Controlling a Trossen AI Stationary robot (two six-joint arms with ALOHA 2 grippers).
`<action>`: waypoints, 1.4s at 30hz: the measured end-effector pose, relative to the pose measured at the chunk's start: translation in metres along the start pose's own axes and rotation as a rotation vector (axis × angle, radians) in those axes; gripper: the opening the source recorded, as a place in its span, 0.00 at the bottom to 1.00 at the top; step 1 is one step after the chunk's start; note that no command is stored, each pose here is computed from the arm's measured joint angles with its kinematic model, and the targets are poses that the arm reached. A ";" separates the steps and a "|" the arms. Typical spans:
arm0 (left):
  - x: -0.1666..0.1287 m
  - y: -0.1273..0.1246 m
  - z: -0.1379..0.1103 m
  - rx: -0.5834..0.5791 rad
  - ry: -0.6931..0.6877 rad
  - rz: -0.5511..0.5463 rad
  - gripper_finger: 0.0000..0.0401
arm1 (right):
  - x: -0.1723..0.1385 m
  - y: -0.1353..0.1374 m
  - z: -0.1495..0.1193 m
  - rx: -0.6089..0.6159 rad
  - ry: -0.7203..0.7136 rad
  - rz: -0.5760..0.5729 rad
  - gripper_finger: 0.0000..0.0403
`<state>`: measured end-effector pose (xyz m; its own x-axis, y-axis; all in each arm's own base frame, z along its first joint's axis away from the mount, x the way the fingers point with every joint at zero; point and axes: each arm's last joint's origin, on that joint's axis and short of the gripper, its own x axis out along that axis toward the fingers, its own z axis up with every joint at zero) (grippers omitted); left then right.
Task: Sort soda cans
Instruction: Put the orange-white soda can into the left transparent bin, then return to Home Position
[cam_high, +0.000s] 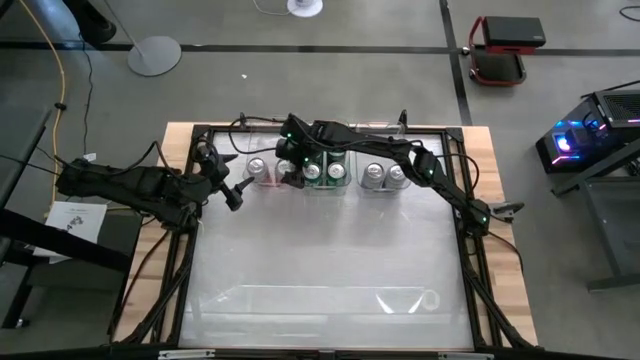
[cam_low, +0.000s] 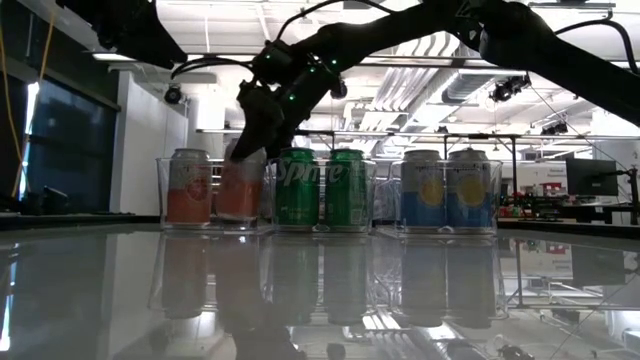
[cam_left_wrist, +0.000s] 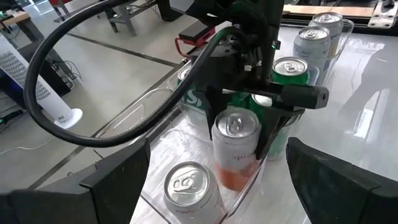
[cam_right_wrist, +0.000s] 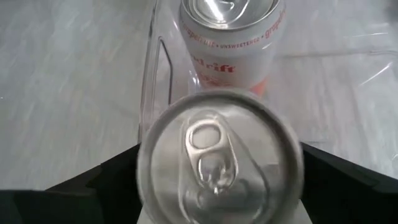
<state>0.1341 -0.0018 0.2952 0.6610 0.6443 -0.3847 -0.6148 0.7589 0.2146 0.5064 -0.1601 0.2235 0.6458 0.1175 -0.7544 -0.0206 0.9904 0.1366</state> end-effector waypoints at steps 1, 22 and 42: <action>0.000 0.000 0.000 0.001 0.001 0.000 0.88 | -0.001 -0.002 0.000 0.002 -0.001 -0.002 0.85; -0.005 0.002 -0.001 -0.030 -0.004 -0.056 0.88 | -0.088 0.029 0.033 -0.202 -0.101 -0.150 0.85; -0.041 0.036 -0.027 -0.190 -0.071 -0.214 0.88 | -0.255 0.114 0.006 -0.076 0.037 0.018 0.85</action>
<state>0.0737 -0.0036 0.2948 0.8083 0.4819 -0.3383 -0.5237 0.8510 -0.0390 0.3442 -0.0780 0.4351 0.6161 0.1361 -0.7758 -0.0904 0.9907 0.1020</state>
